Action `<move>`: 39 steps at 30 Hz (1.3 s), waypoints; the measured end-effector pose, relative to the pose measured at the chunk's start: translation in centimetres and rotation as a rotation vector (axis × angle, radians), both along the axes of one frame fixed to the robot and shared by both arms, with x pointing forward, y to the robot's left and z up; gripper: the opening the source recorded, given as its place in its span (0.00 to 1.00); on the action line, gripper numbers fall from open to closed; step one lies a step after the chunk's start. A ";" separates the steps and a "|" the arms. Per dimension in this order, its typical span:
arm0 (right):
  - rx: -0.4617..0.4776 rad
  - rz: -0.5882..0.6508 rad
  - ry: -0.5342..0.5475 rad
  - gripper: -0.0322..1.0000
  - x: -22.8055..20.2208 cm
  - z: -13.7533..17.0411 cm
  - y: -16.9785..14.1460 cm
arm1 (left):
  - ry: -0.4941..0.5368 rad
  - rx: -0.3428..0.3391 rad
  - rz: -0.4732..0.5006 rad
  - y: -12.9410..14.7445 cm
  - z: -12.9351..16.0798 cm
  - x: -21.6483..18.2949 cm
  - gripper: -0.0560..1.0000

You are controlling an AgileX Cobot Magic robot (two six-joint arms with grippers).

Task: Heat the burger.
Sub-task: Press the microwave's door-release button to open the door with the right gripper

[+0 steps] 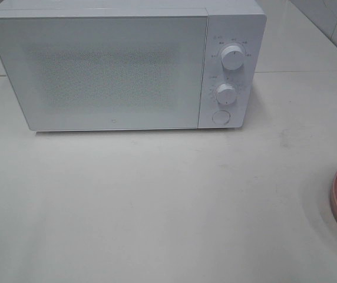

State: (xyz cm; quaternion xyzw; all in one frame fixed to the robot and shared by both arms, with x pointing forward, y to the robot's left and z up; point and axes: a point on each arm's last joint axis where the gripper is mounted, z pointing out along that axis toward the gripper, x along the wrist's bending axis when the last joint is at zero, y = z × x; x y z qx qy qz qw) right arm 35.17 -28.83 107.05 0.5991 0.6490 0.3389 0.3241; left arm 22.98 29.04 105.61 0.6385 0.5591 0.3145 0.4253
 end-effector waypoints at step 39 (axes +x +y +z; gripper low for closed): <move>0.047 0.100 -0.201 0.76 9.8 -6.7 2.3 | 0.000 0.000 0.000 0.0 0.0 0.0 0.99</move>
